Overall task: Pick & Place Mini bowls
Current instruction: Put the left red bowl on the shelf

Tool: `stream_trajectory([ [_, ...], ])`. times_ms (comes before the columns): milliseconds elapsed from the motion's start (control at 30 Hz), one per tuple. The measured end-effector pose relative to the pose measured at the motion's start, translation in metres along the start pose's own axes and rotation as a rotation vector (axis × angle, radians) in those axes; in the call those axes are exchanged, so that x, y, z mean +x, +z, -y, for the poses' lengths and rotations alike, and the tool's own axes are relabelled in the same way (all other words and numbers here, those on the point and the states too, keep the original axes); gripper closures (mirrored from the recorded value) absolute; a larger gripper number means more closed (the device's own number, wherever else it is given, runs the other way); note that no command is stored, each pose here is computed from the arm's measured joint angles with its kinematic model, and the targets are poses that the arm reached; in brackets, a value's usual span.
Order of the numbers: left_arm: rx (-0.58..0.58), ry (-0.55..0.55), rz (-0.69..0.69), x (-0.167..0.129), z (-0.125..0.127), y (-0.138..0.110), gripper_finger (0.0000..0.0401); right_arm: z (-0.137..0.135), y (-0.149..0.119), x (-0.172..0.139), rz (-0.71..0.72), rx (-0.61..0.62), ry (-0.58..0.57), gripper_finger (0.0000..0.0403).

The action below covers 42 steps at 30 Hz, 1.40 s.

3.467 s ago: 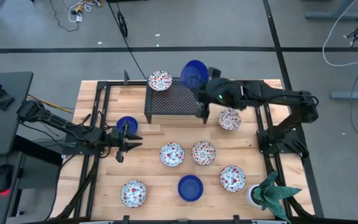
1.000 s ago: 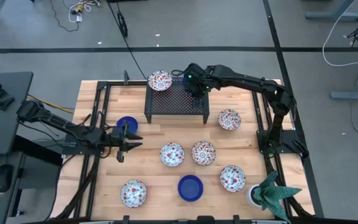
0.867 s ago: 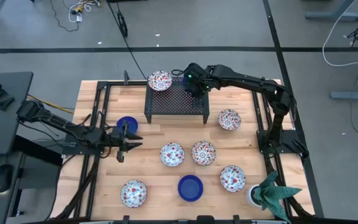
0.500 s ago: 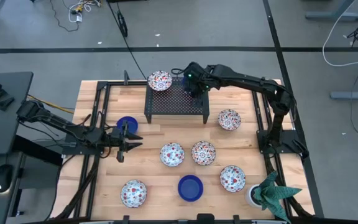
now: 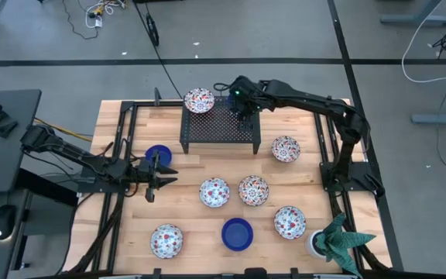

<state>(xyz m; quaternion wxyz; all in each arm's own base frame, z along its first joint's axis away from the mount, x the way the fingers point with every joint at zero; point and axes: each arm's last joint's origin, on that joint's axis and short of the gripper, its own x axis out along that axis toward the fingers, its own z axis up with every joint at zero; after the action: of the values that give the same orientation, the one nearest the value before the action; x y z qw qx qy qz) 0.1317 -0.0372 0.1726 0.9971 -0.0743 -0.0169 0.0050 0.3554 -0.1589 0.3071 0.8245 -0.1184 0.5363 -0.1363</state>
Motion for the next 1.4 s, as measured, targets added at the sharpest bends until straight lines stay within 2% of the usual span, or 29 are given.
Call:
stream_trajectory([
  [267, -0.002, 0.0, -0.001, 0.0, 0.0, 0.0, 0.0286, -0.023, 0.009, -0.045, 0.121, 0.018, 0.003, 0.0236],
  [467, -0.008, 0.0, 0.0, 0.0, 0.0, 0.0, 0.0286, -0.063, 0.018, -0.088, 0.245, 0.022, 0.055, 0.0265],
  [600, -0.009, 0.0, 0.0, 0.0, 0.0, 0.0, 0.0286, -0.102, 0.029, -0.112, 0.365, -0.031, 0.11, 0.0296],
  [867, -0.009, 0.0, -0.001, 0.0, 0.0, 0.0, 0.0286, -0.205, 0.041, -0.162, 0.642, -0.204, 0.277, 0.0366],
  [967, -0.009, 0.0, 0.0, 0.0, 0.0, 0.0, 0.0286, -0.245, 0.037, -0.171, 0.769, -0.23, 0.284, 0.0392],
  [1067, -0.008, 0.0, 0.0, 0.0, 0.0, 0.0, 0.0286, -0.279, 0.025, -0.167, 0.826, -0.245, 0.238, 0.0397],
  [1133, -0.008, 0.0, 0.0, 0.0, 0.0, 0.0, 0.0286, -0.297, 0.015, -0.161, 0.851, -0.202, 0.167, 0.0393],
  [1267, -0.008, -0.001, 0.0, 0.0, 0.0, 0.0, 0.0286, -0.323, -0.01, -0.136, 0.889, -0.012, 0.038, 0.0393],
  [1400, -0.019, -0.003, 0.01, 0.0, 0.0, 0.001, 0.0286, -0.333, -0.035, -0.108, 0.972, 0.239, 0.007, 0.04],
])
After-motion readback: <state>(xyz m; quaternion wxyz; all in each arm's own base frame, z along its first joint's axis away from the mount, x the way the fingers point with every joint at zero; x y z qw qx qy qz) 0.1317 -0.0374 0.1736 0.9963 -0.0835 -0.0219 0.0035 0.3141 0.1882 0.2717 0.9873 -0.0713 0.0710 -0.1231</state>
